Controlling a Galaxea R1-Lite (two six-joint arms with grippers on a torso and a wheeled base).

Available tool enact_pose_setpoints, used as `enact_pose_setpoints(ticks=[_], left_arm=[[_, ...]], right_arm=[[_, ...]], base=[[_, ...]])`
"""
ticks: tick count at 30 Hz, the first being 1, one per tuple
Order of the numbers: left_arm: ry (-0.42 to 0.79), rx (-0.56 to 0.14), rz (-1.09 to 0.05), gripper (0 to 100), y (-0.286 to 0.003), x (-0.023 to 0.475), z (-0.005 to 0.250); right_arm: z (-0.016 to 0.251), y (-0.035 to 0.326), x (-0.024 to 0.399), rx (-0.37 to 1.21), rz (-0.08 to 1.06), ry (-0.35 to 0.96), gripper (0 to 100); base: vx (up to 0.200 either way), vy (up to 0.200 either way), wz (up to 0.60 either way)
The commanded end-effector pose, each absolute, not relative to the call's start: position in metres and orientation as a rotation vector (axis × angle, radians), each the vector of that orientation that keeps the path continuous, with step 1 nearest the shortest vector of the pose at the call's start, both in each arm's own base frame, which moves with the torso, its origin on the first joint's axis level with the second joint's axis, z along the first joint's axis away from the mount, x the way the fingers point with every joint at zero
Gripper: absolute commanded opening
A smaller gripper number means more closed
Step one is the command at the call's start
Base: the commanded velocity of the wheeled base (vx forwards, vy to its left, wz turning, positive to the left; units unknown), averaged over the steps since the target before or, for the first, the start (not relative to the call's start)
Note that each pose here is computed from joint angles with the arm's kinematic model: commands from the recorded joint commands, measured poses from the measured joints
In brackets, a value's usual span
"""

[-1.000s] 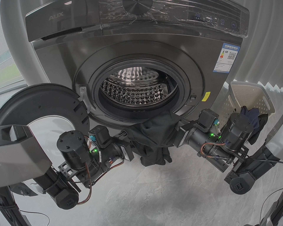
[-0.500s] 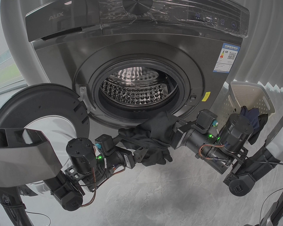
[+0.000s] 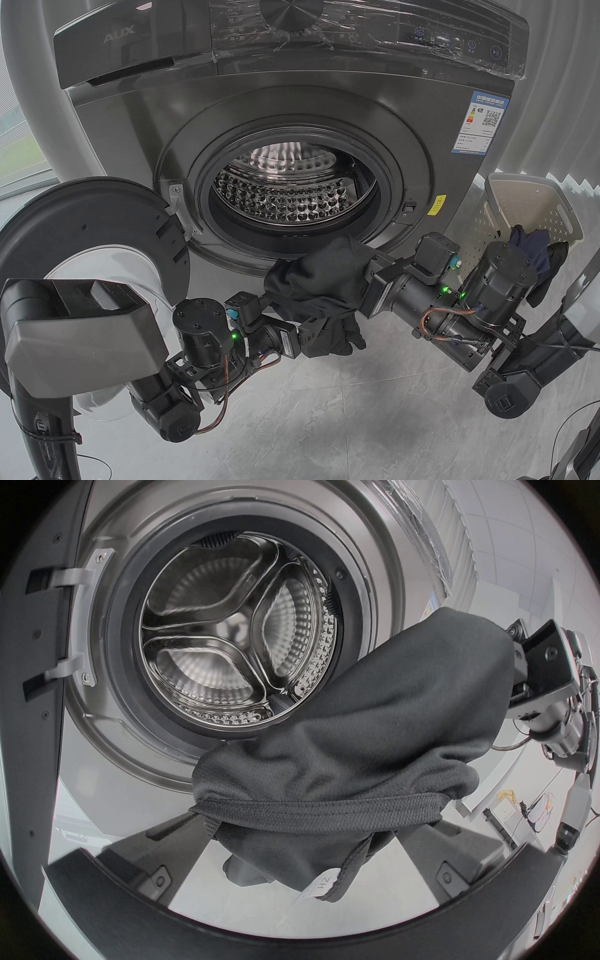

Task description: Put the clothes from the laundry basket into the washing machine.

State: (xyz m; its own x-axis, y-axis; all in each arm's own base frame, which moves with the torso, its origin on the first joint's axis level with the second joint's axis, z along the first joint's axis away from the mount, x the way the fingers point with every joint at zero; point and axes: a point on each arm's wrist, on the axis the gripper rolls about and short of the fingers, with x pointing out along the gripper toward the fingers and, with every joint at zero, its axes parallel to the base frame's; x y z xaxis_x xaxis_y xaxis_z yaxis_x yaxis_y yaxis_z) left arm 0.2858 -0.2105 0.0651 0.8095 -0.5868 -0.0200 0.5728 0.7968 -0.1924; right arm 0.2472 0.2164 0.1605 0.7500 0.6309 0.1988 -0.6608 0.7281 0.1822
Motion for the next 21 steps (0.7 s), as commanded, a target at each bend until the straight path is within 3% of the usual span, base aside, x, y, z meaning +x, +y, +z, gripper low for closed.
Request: enact_pose_setpoints(ticks=[1, 2, 3, 13, 21], left_arm=[[0.089, -0.177, -0.607, 100, -0.211, 0.295, 0.055], [0.085, -0.177, -0.601, 100, -0.21, 0.296, 0.055], [0.082, -0.178, -0.6, 0, -0.209, 0.297, 0.056], [0.02, -0.208, -0.596, 0, -0.202, 0.292, 0.083], [-0.063, -0.239, -0.624, 0, -0.184, 0.259, 0.128]], right_arm=[[0.161, 0.216, 0.247, 0.249, 0.715, -0.127, 0], [0.16, 0.216, 0.247, 0.248, 0.715, -0.124, 0], [0.16, 0.216, 0.247, 0.247, 0.715, -0.123, 0], [0.161, 0.215, 0.246, 0.248, 0.713, -0.126, 0], [0.156, 0.213, 0.248, 0.245, 0.703, -0.106, 0]], base=[[0.0, 0.0, 0.0], [0.0, 0.0, 0.0], [0.0, 0.0, 0.0], [0.0, 0.0, 0.0], [0.0, 0.0, 0.0]])
